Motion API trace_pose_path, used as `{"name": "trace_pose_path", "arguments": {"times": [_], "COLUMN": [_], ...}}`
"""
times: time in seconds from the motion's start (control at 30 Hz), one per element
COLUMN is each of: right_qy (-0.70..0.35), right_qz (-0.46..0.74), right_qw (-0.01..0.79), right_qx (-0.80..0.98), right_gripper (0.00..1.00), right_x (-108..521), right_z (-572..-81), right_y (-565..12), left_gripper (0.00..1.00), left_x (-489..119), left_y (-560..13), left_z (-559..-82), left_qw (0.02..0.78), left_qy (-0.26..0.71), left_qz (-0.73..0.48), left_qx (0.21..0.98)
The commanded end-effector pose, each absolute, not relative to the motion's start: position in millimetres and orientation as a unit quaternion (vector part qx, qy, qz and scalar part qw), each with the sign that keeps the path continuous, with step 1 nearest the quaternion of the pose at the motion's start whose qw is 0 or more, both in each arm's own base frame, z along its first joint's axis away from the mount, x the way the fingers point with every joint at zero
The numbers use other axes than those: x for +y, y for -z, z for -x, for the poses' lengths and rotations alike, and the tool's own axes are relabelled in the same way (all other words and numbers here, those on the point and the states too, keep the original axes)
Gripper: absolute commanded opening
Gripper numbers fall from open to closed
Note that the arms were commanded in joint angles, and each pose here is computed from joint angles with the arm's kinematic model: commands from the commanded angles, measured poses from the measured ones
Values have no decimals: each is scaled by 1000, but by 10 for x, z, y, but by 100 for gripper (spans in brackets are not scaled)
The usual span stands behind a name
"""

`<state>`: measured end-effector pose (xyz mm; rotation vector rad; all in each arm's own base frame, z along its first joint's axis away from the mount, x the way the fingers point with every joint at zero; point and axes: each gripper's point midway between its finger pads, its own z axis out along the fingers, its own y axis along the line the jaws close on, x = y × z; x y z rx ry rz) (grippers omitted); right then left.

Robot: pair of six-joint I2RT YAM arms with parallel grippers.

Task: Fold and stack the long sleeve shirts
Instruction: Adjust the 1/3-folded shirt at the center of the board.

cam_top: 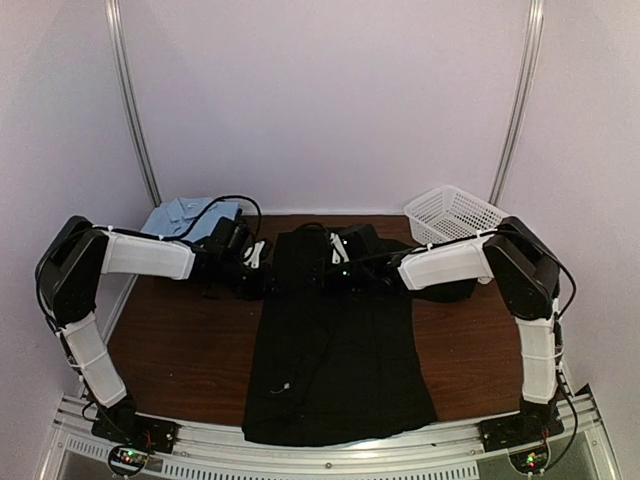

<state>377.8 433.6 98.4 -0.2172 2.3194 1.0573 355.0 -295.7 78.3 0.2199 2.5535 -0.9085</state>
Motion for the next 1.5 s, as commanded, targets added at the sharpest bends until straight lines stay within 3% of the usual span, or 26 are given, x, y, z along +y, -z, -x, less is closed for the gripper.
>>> {"name": "trace_pose_path", "arguments": {"times": [0.0, 0.4, 0.77, 1.23, 1.47], "right_qy": [-399, -368, -355, -358, -362], "right_qz": [90, 73, 71, 72, 73], "right_qw": [278, 249, 245, 246, 246], "right_qx": [869, 893, 899, 898, 896], "right_gripper": [34, 33, 33, 32, 32], "right_x": [4427, 4168, 4103, 4106, 4120], "right_z": [-3910, -4197, -4233, -4222, -4224], "right_y": [-879, -341, -262, -276, -291], "left_gripper": [23, 21, 21, 33, 33], "left_x": [-3231, -3107, -2814, -2706, -2739], "left_y": [-743, -303, -237, -241, -273], "left_z": [-3114, -2174, -1903, -1532, -1410], "left_qw": [167, 75, 59, 38, 26], "left_qy": [375, 370, 343, 326, 330], "left_qz": [-111, -127, -110, -116, -123], "left_qx": [905, 917, 931, 938, 936]}}
